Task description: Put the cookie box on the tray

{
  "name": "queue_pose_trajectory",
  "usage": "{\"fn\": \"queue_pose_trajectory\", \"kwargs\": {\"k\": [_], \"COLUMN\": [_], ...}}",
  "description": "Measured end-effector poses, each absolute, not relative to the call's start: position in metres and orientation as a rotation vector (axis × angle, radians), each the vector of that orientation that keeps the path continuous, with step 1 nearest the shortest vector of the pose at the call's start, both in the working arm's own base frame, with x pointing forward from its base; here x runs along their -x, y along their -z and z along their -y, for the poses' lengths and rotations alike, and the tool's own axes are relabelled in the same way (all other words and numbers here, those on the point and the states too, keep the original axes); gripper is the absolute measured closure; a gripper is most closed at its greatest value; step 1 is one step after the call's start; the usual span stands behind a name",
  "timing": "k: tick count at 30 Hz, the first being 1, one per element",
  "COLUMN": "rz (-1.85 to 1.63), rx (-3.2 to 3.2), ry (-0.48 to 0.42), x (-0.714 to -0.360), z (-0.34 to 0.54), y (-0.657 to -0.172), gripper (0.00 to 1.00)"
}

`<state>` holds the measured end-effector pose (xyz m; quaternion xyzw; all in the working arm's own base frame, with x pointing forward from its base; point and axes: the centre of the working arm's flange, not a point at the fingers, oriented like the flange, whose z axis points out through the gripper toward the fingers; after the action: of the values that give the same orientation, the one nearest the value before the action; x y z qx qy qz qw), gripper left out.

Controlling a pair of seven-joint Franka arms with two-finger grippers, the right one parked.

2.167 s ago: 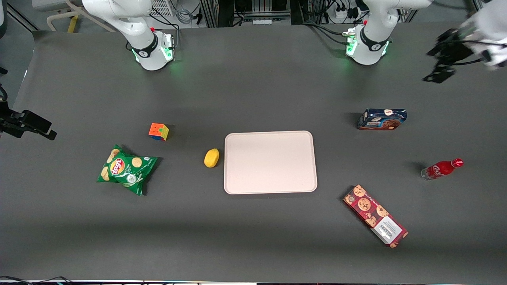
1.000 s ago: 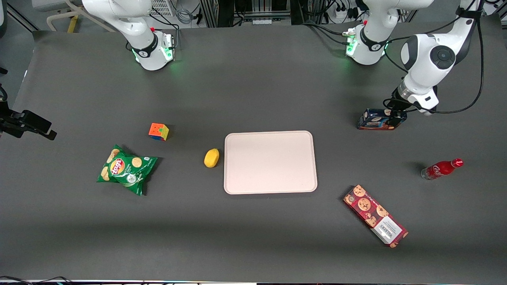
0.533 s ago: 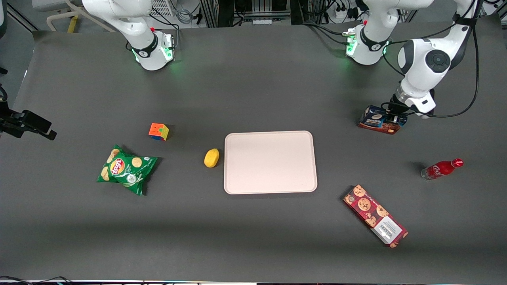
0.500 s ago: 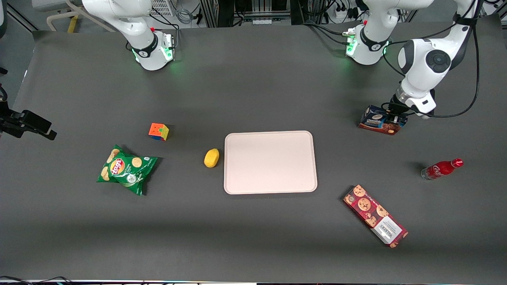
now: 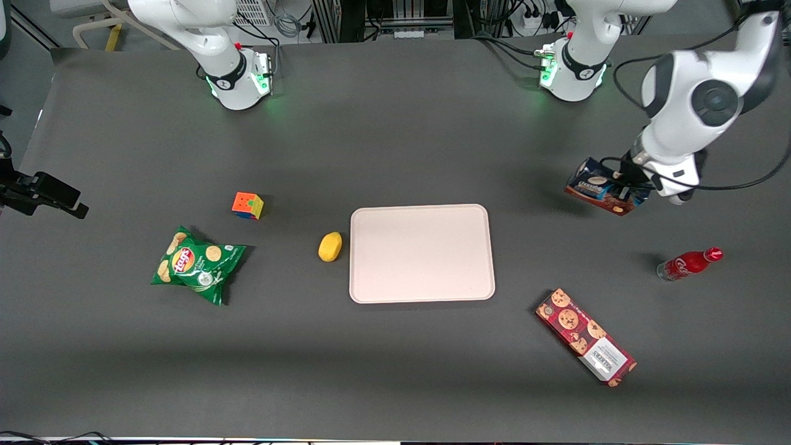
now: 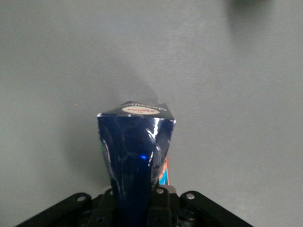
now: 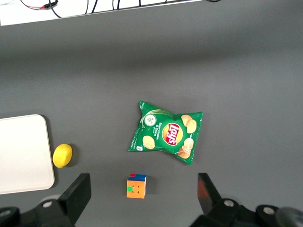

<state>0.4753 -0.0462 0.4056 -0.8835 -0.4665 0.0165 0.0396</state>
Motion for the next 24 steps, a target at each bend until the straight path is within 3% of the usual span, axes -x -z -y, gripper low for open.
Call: {"fn": "queue_pose_trajectory", "kwargs": {"k": [10, 15, 20, 24], "rz": [0.827, 0.531, 0.308, 0.142], "rx": [2.966, 3.045, 3.091, 3.104], "ry": [-0.084, -0.104, -0.092, -0.159], "x": [-0.505, -0.516, -0.53, -0.535], "z": [0.079, 0.112, 0.169, 0.228], "y": [-0.558, -0.607, -0.618, -0.587], "gripper": [0.82, 0.82, 0.82, 0.82]}}
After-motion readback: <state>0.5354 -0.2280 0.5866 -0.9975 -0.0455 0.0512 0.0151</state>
